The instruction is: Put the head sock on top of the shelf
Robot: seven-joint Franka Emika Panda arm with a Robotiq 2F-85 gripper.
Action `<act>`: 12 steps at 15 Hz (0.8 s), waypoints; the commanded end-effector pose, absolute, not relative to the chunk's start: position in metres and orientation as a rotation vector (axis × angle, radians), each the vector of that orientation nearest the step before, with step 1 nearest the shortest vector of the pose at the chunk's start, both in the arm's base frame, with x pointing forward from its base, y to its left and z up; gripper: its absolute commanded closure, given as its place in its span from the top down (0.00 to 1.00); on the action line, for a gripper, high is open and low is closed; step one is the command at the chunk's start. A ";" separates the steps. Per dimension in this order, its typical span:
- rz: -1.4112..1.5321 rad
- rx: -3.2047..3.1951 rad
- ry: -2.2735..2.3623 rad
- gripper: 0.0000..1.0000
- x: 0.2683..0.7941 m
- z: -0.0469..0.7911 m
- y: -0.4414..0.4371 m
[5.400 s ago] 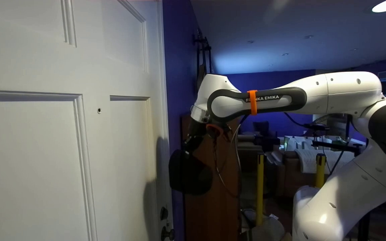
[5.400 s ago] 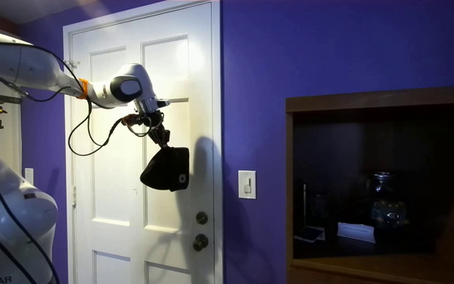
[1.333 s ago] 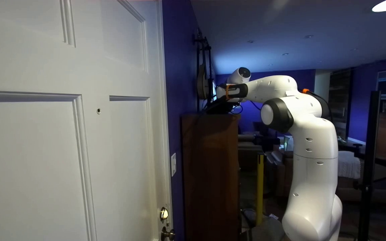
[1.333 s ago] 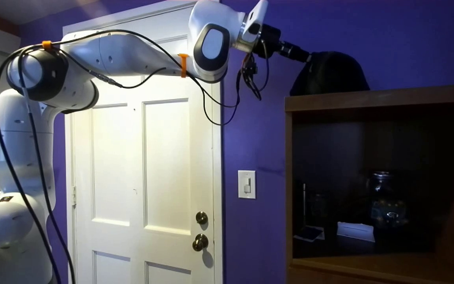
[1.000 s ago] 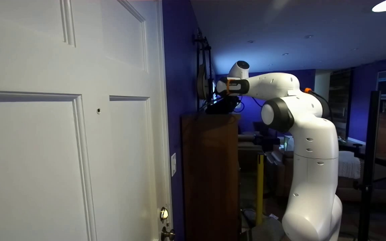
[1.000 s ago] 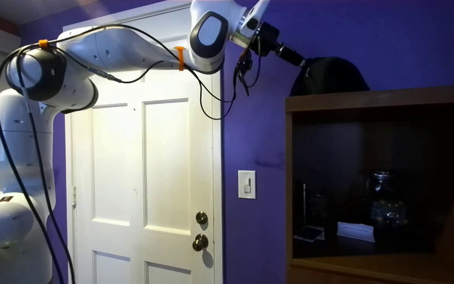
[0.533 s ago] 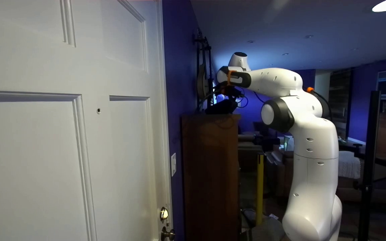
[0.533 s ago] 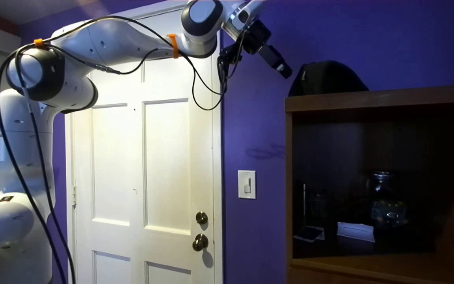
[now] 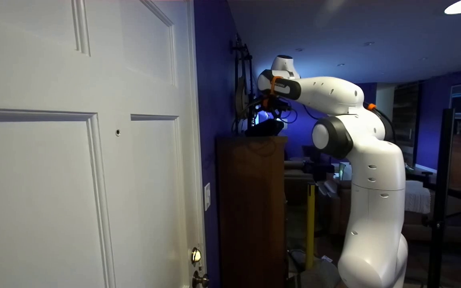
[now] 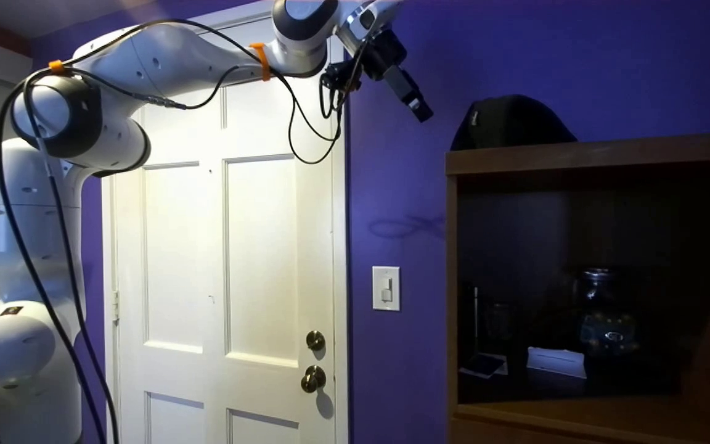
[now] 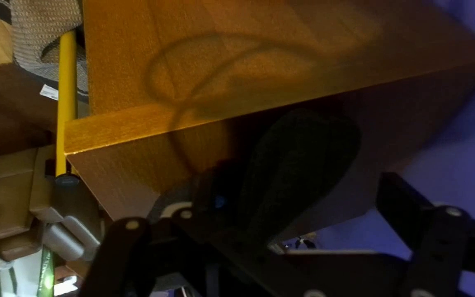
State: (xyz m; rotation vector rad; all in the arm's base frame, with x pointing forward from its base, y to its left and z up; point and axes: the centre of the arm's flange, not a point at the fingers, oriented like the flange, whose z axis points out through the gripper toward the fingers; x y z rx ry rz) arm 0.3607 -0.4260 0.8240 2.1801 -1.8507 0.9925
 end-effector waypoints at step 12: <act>1.030 2.280 -1.452 1.00 0.382 0.866 -0.342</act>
